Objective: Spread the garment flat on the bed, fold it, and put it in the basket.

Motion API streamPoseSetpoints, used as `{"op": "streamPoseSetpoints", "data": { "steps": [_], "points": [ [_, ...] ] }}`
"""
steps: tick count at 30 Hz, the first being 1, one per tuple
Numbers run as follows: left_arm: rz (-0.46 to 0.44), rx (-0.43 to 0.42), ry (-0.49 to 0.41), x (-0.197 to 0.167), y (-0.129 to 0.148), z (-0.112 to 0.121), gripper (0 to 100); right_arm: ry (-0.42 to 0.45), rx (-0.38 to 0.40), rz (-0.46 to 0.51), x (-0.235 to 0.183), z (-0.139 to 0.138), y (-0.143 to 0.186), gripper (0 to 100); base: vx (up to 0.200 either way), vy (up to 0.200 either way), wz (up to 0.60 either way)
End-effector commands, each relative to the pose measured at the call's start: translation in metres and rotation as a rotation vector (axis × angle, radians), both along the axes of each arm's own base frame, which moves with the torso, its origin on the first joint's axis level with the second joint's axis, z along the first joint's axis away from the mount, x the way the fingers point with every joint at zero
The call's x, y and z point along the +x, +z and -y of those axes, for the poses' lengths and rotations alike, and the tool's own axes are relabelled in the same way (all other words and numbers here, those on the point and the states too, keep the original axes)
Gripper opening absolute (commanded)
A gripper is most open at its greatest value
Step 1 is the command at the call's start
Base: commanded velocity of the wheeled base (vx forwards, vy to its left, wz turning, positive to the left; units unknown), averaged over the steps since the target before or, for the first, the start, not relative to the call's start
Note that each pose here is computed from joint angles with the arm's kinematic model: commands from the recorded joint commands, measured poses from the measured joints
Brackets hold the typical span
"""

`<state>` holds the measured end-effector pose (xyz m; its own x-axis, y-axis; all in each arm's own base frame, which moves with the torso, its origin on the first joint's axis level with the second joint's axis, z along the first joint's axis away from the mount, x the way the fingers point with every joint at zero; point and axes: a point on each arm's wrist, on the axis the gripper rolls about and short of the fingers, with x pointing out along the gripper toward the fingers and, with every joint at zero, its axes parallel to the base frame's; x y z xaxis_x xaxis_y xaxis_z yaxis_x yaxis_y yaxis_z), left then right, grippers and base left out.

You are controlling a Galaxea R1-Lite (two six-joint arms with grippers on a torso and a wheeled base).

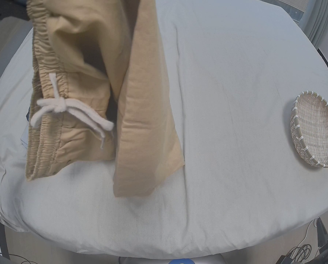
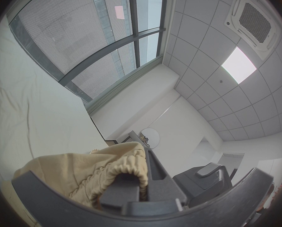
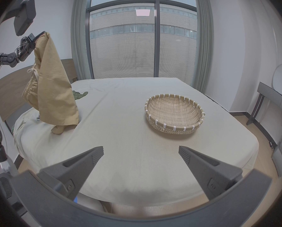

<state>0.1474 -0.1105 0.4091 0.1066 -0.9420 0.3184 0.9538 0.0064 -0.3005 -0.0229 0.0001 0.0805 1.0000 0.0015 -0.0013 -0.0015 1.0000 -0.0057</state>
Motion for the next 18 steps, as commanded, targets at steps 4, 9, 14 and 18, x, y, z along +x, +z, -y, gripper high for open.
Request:
{"op": "streamPoseSetpoints", "data": {
  "steps": [4, 9, 14, 18],
  "points": [
    [-0.037, 0.023, -0.002, 0.015, -0.008, 0.010, 0, -0.008, 0.007, 0.014, 0.000, 0.000, -0.001, 100, 0.000, 0.000, 0.00],
    [-0.036, 0.021, 0.006, 0.021, -0.007, 0.012, 0, 0.176, 0.260, 0.167, -0.017, 0.001, 0.103, 100, 0.000, 0.000, 0.00],
    [-0.002, -0.001, 0.007, 0.018, 0.005, 0.010, 0, 0.441, 0.624, -0.229, 0.037, -0.009, 0.125, 100, 0.000, 0.000, 0.00],
    [-0.002, -0.003, 0.009, 0.022, 0.007, 0.012, 0, 0.553, 0.580, -0.457, 0.091, -0.039, 0.117, 100, 0.000, 0.000, 0.00]
  ]
}}
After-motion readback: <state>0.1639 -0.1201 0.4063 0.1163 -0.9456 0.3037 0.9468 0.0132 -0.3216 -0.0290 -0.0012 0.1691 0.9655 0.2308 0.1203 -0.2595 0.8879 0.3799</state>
